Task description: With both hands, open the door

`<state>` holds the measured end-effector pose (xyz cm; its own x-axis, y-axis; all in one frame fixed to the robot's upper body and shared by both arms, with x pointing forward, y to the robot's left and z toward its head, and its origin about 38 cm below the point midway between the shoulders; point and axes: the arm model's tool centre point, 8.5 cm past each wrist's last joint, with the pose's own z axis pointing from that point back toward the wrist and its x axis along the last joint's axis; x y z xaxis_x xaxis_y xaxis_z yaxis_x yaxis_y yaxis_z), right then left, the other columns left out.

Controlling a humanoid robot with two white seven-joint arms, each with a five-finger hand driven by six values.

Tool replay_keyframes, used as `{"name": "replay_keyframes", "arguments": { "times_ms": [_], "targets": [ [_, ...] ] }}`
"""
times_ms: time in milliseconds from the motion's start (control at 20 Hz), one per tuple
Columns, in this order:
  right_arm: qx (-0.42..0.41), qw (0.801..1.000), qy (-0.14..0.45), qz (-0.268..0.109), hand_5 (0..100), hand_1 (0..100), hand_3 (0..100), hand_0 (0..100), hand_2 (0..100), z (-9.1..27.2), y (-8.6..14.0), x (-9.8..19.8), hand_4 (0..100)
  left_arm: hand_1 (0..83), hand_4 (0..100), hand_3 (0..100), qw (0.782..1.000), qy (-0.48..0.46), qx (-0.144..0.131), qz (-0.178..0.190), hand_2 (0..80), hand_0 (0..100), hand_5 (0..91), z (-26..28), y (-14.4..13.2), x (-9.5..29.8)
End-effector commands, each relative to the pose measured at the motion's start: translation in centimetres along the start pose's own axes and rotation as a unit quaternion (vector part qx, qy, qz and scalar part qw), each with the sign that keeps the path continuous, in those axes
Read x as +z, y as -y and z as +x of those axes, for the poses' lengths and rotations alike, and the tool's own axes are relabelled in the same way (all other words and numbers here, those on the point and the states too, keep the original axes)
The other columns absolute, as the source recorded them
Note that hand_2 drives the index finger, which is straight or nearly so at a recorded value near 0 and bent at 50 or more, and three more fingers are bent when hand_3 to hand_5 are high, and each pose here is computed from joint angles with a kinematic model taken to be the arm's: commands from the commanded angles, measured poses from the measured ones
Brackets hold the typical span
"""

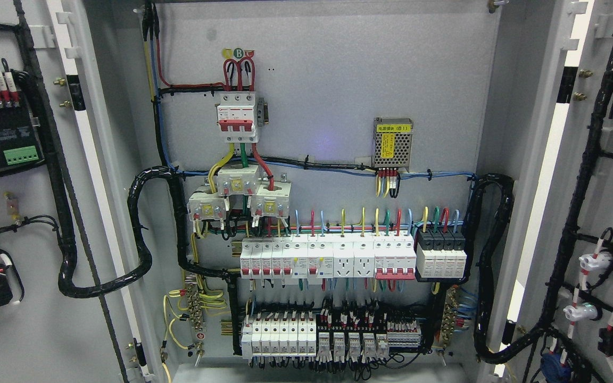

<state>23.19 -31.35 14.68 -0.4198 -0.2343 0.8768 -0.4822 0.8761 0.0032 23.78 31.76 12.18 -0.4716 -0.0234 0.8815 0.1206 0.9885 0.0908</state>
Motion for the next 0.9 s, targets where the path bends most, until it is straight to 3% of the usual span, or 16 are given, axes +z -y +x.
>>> {"name": "replay_keyframes", "arguments": {
  "times_ms": [0, 200, 451, 851],
  "targets": [
    [-0.076, 0.99, -0.119, 0.018, 0, 0, 0, 38, 0, -8.4, -5.5, 4.3, 0, 0.0, 0, 0, 0.995, -0.074, 0.067, -0.025, 0.0, 0, 0.0, -1.8, 8.3, 4.8],
    [-0.087, 0.981, -0.173, 0.001, 0, 0, 0, 38, 0, -11.3, -6.4, 7.3, 0, 0.0, 0, 0, 0.988, -0.138, 0.069, -0.023, 0.0, 0, 0.0, -3.1, 9.1, 7.9],
    [-0.107, 0.96, -0.256, -0.03, 0, 0, 0, 38, 0, -13.8, -7.6, 13.2, 0, 0.0, 0, 0, 0.971, -0.227, 0.068, -0.014, 0.0, 0, 0.0, -5.9, 8.7, 13.1],
    [-0.122, 0.922, -0.359, -0.08, 0, 0, 0, 38, 0, -14.3, -10.2, 23.5, 0, 0.0, 0, 0, 0.918, -0.389, 0.069, 0.01, 0.0, 0, 0.0, -9.5, 8.1, 24.2]
  ]
}}
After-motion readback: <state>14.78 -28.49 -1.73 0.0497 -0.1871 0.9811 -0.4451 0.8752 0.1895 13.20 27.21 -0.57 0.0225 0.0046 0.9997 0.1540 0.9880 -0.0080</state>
